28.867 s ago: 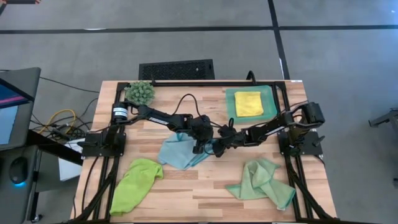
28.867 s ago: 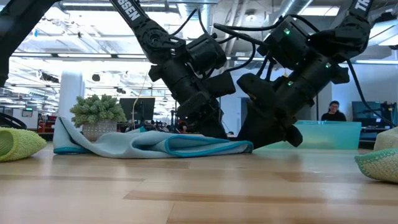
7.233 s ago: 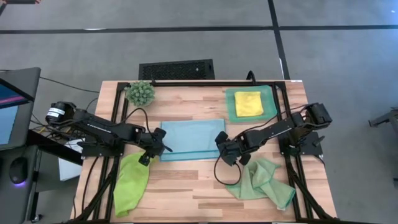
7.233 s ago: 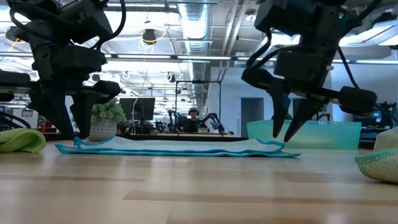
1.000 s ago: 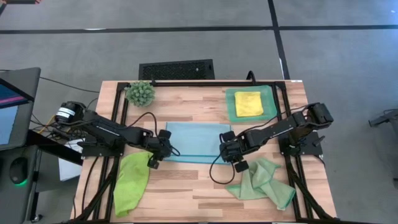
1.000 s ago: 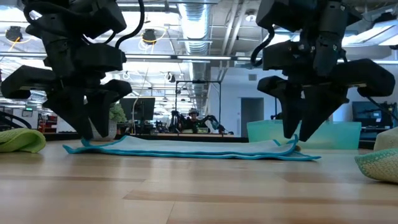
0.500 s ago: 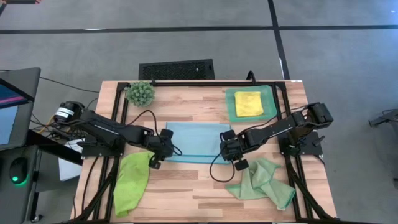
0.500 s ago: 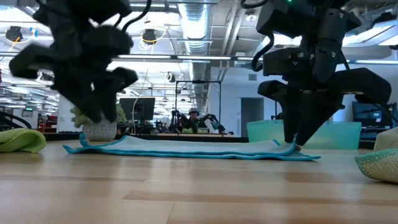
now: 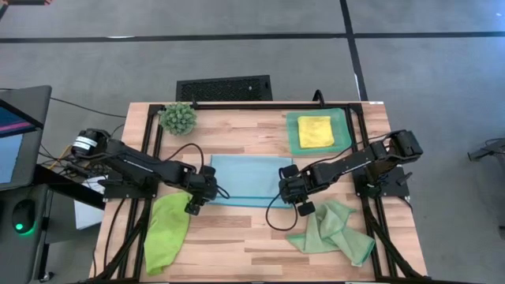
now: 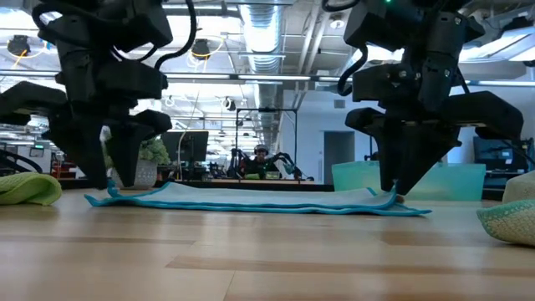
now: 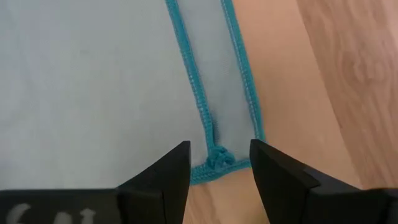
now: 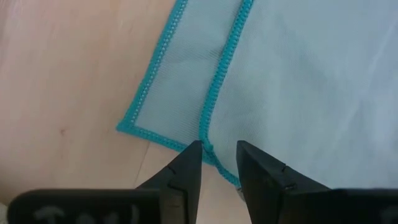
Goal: Fold microfiber towels
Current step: Fold the blue microfiber cloth
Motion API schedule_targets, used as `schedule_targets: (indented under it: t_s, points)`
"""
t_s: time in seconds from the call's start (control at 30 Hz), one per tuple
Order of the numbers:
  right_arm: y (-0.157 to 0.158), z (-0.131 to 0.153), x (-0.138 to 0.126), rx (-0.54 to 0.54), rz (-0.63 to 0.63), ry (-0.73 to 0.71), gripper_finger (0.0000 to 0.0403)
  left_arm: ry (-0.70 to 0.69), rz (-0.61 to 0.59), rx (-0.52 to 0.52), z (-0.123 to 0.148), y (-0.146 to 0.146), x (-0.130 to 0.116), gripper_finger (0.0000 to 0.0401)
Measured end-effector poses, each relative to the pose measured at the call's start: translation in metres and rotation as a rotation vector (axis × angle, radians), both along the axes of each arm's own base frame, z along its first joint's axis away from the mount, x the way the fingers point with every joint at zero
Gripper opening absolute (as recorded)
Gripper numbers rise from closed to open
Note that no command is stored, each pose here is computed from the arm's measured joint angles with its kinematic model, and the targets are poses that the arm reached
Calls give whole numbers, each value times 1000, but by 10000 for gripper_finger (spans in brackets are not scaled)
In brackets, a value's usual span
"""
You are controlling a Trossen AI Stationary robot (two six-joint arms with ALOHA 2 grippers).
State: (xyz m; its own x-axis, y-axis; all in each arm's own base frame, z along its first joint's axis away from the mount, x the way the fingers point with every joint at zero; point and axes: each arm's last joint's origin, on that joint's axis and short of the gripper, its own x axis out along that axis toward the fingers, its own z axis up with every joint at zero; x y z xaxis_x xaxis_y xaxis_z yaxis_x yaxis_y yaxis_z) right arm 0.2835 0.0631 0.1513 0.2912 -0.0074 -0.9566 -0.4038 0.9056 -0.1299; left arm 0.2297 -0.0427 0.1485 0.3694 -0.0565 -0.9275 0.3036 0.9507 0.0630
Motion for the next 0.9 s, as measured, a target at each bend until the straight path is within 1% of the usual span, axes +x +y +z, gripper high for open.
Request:
schedule_targets:
  t_s: [0.13, 0.23, 0.33, 0.67, 0.9]
  points:
    - [0, 0, 0, -5, 16, 0, 122, 46, 5, 8, -11, 1, 3, 159]
    - [0, 0, 0, -5, 17, -1, 122, 43, 2, 11, -13, 0, 6, 159]
    - [0, 0, 0, -6, 22, 0, 122, 36, 9, 7, -13, 0, 6, 159]
    - [0, 0, 1, -5, 22, -5, 123, -9, 15, 16, 4, 2, 0, 159]
    - [0, 0, 0, -5, 22, -4, 121, 19, 12, 1, -1, 2, -5, 155]
